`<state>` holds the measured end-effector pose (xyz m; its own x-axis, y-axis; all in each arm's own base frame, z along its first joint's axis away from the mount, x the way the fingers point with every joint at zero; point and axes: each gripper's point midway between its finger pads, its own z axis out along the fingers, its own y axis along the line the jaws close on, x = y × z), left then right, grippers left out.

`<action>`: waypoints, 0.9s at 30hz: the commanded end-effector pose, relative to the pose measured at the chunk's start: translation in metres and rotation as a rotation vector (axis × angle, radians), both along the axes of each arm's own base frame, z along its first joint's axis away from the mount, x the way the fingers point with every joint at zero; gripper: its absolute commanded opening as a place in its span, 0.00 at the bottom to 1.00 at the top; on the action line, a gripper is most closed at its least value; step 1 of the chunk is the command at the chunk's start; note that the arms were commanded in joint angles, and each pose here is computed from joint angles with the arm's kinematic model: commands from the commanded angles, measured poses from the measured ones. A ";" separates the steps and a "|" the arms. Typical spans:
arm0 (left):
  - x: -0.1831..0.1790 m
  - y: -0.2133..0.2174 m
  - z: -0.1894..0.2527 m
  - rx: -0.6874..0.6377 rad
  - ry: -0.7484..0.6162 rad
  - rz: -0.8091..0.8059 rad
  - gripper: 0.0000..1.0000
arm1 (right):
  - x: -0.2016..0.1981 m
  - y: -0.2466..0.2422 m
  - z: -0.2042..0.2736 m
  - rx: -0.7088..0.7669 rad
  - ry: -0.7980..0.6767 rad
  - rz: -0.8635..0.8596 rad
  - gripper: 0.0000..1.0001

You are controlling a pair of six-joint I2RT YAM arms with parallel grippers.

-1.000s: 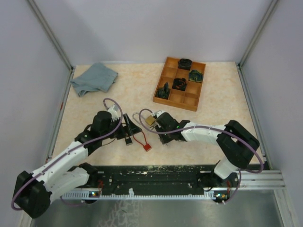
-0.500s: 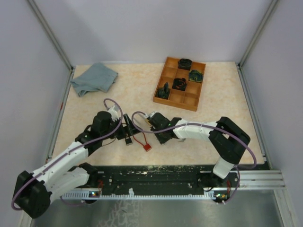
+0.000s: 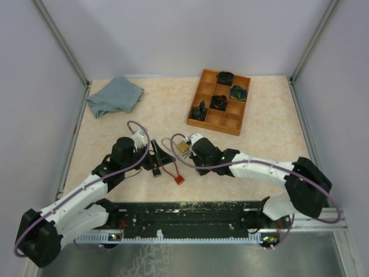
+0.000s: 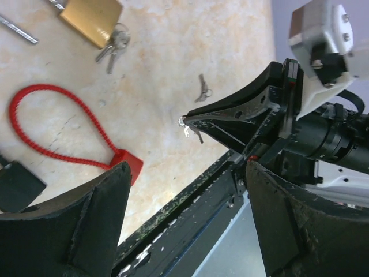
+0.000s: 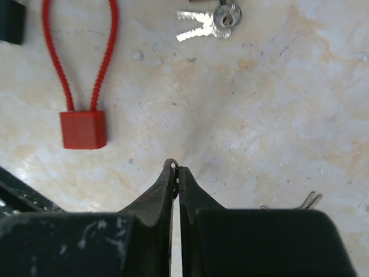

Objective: Unlock with the key

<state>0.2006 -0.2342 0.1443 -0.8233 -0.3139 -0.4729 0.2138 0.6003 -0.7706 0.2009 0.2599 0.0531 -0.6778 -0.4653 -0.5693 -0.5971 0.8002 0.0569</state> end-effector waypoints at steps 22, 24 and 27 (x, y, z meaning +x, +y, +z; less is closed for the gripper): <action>-0.018 -0.030 0.086 -0.255 -0.643 -0.218 0.81 | 0.006 0.027 0.210 0.807 -0.341 -0.003 0.00; -0.019 -0.037 0.087 -0.217 -0.725 -0.236 0.80 | 0.005 0.028 0.215 0.825 -0.332 -0.008 0.00; -0.023 -0.046 0.087 -0.169 -0.835 -0.271 0.80 | 0.004 0.030 0.221 0.842 -0.323 -0.009 0.00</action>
<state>0.1726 -0.2732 0.2123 -0.5200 -0.2759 -0.8084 0.7484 0.3089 -0.5869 0.2067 0.2831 0.2288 -0.4566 0.1027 -0.8837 -0.6518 0.6374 0.4109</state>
